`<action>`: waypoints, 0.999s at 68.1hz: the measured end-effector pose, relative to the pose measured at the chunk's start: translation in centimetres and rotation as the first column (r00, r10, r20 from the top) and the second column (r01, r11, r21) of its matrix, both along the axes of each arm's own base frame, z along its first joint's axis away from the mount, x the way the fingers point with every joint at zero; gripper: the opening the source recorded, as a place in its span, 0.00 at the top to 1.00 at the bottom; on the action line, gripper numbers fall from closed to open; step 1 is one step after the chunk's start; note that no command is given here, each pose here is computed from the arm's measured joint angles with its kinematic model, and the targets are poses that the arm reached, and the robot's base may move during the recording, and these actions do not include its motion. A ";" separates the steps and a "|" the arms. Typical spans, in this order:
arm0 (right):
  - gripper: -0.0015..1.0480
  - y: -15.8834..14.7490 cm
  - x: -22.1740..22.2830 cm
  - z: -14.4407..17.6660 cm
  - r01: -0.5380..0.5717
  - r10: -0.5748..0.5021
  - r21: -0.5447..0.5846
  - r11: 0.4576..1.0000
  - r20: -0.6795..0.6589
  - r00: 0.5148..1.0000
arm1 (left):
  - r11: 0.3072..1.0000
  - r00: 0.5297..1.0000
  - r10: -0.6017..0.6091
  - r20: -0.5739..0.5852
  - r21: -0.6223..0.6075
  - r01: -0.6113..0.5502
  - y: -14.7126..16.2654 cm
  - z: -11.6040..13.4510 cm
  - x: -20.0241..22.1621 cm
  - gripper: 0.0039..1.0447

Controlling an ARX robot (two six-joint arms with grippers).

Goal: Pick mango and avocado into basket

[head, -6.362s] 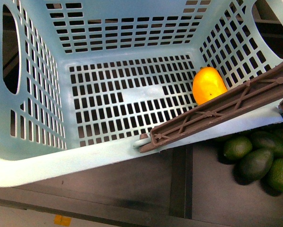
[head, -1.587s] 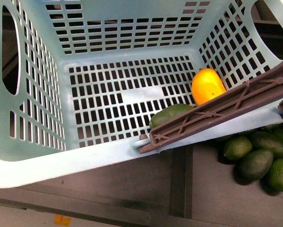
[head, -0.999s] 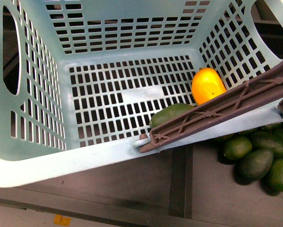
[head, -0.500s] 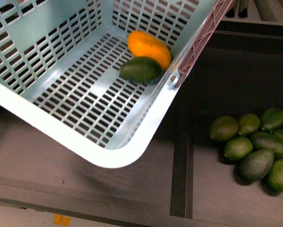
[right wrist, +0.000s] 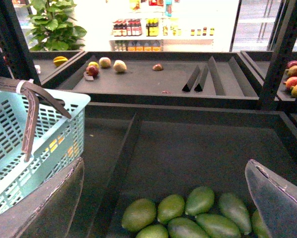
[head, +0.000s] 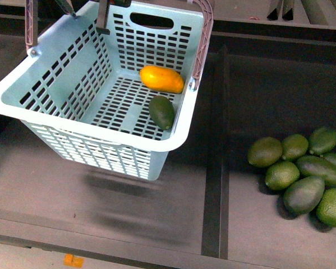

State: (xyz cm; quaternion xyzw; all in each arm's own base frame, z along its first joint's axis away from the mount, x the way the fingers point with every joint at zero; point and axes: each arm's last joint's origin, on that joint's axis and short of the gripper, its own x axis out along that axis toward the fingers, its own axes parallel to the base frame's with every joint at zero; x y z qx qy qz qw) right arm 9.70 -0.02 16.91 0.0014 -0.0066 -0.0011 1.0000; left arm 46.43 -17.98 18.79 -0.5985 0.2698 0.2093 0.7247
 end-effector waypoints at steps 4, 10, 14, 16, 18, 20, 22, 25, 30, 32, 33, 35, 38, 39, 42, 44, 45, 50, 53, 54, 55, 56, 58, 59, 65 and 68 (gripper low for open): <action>0.08 0.0 0.0 0.0 0.000 0.000 0.000 1.000 0.000 1.000 | 1.000 0.999 0.000 -0.039 -0.009 -0.001 -0.1 -0.8 0.4 0.87; 0.08 0.0 0.0 0.0 0.000 0.000 0.000 1.000 0.000 1.000 | 1.000 0.996 0.001 -0.087 -0.030 -0.004 -0.2 -2.4 0.6 0.87; 0.08 0.0 0.0 0.0 0.000 0.000 0.000 1.000 0.000 1.000 | 0.999 0.994 -0.012 -0.106 -0.042 0.008 -0.3 -3.6 0.8 0.87; 0.08 0.0 0.0 0.0 0.000 0.000 0.000 1.000 0.000 1.000 | 0.999 0.995 -0.018 -0.102 -0.039 0.014 -0.4 -3.8 0.8 0.87; 0.08 0.0 0.0 0.0 0.000 0.000 0.000 1.000 0.000 1.000 | 0.999 0.995 -0.027 -0.096 -0.043 0.023 -0.6 -3.7 0.8 0.87; 0.08 0.0 0.0 0.0 0.000 0.000 0.000 1.000 0.000 1.000 | 0.998 0.994 -0.048 -0.094 -0.048 0.043 -0.6 -3.7 0.9 0.87; 0.08 0.0 0.0 0.0 0.000 0.000 0.000 1.000 0.000 1.000 | 0.996 0.992 -0.079 -0.101 -0.055 0.073 -0.7 -3.7 0.9 0.87; 0.08 0.0 0.0 0.0 0.000 0.000 0.000 1.000 0.000 1.000 | 0.994 0.990 -0.096 -0.105 -0.053 0.091 -0.9 -3.9 0.7 0.87; 0.08 0.0 0.0 0.0 0.000 0.000 0.000 1.000 0.000 1.000 | 0.992 0.986 -0.122 -0.111 -0.047 0.118 -1.2 -4.7 0.2 0.87; 0.08 0.0 0.0 0.0 0.000 0.000 0.000 1.000 0.000 1.000 | 0.992 0.985 -0.126 -0.116 -0.049 0.121 -1.2 -4.9 -0.1 0.87; 0.08 0.0 0.0 0.0 0.000 0.000 0.000 1.000 0.000 1.000 | 0.991 0.985 -0.126 -0.119 -0.049 0.121 -1.2 -5.1 -0.2 0.87; 0.08 0.0 0.0 0.0 0.000 0.000 0.000 1.000 0.000 1.000 | 0.991 0.985 -0.128 -0.119 -0.050 0.123 -1.3 -5.3 -0.4 0.87; 0.08 0.0 0.0 0.0 0.000 0.000 0.000 1.000 0.000 1.000 | 0.991 0.984 -0.131 -0.117 -0.051 0.126 -1.4 -5.4 -0.9 0.87; 0.08 0.0 0.0 0.0 0.000 0.000 0.000 1.000 0.000 1.000 | 0.991 0.984 -0.132 -0.115 -0.052 0.127 -1.4 -5.4 -1.0 0.87; 0.08 0.0 0.0 0.0 0.000 0.000 0.000 1.000 0.000 1.000 | 0.991 0.985 -0.130 -0.116 -0.054 0.125 -1.4 -5.4 -1.2 0.87; 0.08 0.0 0.0 0.0 0.000 0.000 0.000 1.000 0.000 1.000 | 0.991 0.985 -0.130 -0.112 -0.055 0.124 -1.4 -5.5 -1.4 0.87; 0.08 0.0 0.0 0.0 0.000 0.000 0.000 1.000 0.000 1.000 | 0.991 0.986 -0.130 -0.107 -0.057 0.125 -1.4 -5.5 -1.4 0.87; 0.08 0.0 0.0 0.0 0.000 0.000 0.000 1.000 0.000 1.000 | 0.989 0.985 -0.135 -0.104 -0.066 0.129 -1.3 -5.5 -1.7 0.80; 0.08 0.0 0.0 0.0 0.000 0.000 0.000 1.000 0.000 1.000 | 0.989 0.984 -0.140 -0.112 -0.066 0.133 -1.4 -5.7 -2.0 0.69; 0.08 0.0 0.0 0.0 0.000 0.000 0.000 1.000 0.000 1.000 | 0.989 0.983 -0.140 -0.115 -0.065 0.133 -1.4 -5.7 -2.1 0.66; 0.08 0.0 0.0 0.0 0.000 0.000 0.000 1.000 0.000 1.000 | 0.989 0.983 -0.142 -0.116 -0.065 0.135 -1.4 -5.8 -2.1 0.63; 0.08 0.0 0.0 0.0 0.000 0.000 0.000 1.000 0.000 1.000 | 0.989 0.984 -0.139 -0.116 -0.064 0.132 -1.5 -5.8 -2.3 0.60; 0.08 0.0 0.0 0.0 0.000 0.000 0.000 1.000 0.000 1.000 | 0.990 0.985 -0.133 -0.112 -0.060 0.127 -1.5 -5.9 -2.4 0.54; 0.08 0.0 0.0 0.0 0.000 0.000 0.000 1.000 0.000 1.000 | 0.991 0.986 -0.129 -0.110 -0.059 0.123 -1.5 -5.9 -2.5 0.53; 0.08 0.0 0.0 0.0 0.000 0.000 0.000 1.000 0.000 1.000 | 0.995 0.993 -0.093 -0.077 -0.054 0.089 -1.4 -5.5 -3.0 0.37; 0.08 0.0 0.0 0.0 0.000 0.000 0.000 1.000 0.000 1.000 | 0.996 0.996 -0.075 -0.057 -0.056 0.072 -1.3 -5.0 -3.3 0.29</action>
